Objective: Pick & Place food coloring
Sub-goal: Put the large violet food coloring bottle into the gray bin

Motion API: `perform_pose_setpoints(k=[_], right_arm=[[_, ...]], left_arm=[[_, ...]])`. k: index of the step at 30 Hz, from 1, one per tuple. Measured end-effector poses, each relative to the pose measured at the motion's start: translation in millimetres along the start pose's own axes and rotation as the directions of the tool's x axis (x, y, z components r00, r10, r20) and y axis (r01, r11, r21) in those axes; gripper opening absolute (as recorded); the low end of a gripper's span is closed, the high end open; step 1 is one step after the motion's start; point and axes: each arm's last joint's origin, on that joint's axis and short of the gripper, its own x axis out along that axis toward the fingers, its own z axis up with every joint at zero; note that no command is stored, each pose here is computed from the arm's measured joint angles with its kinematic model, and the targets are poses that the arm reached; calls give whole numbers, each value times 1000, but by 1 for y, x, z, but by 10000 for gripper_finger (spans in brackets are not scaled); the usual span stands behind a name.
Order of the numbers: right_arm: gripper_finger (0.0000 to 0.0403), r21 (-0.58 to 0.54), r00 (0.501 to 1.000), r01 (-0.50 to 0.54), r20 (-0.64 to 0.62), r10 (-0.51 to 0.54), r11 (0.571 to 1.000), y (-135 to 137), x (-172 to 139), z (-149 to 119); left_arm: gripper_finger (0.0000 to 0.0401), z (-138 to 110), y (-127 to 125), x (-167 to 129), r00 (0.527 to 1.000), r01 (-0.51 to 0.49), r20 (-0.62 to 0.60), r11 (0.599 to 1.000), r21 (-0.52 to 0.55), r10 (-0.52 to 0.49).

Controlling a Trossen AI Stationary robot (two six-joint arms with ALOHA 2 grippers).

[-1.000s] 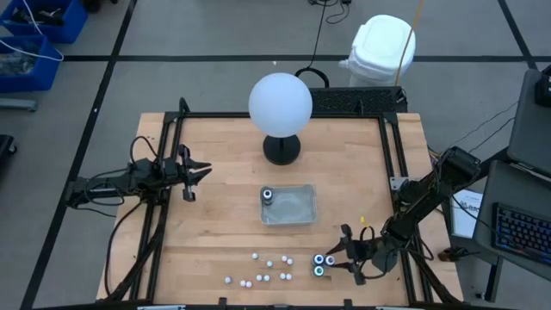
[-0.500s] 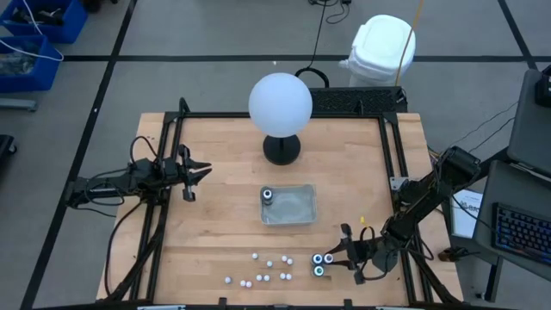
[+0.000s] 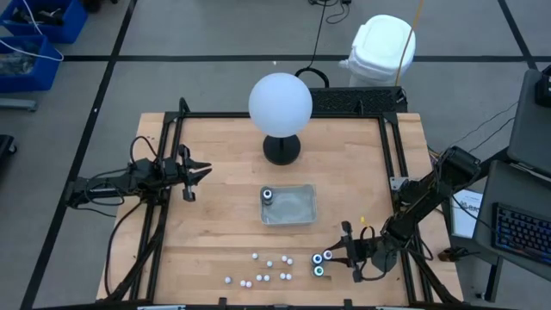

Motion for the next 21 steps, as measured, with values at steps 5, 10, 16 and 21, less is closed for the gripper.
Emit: perform_pose_setpoints(k=[5, 10, 16, 21], right_arm=[[105, 0, 1000, 27, 11, -27, 1000, -2, -2, 3], [104, -13, 998, 42, 51, -42, 999, -4, -9, 13], [106, -45, 988, 106, 119, -100, 993, -11, -24, 31], [104, -102, 978, 130, 179, -110, 986, -18, -36, 48]], left_arm=[[76, 0, 0, 0, 1000, 0, 0, 1000, 0, 0], [76, 0, 0, 0, 1000, -1, 5, 1000, 0, 1], [76, 1, 0, 0, 1000, -1, 5, 1000, 6, 1], [76, 0, 0, 0, 1000, -1, 5, 1000, 9, 1]])
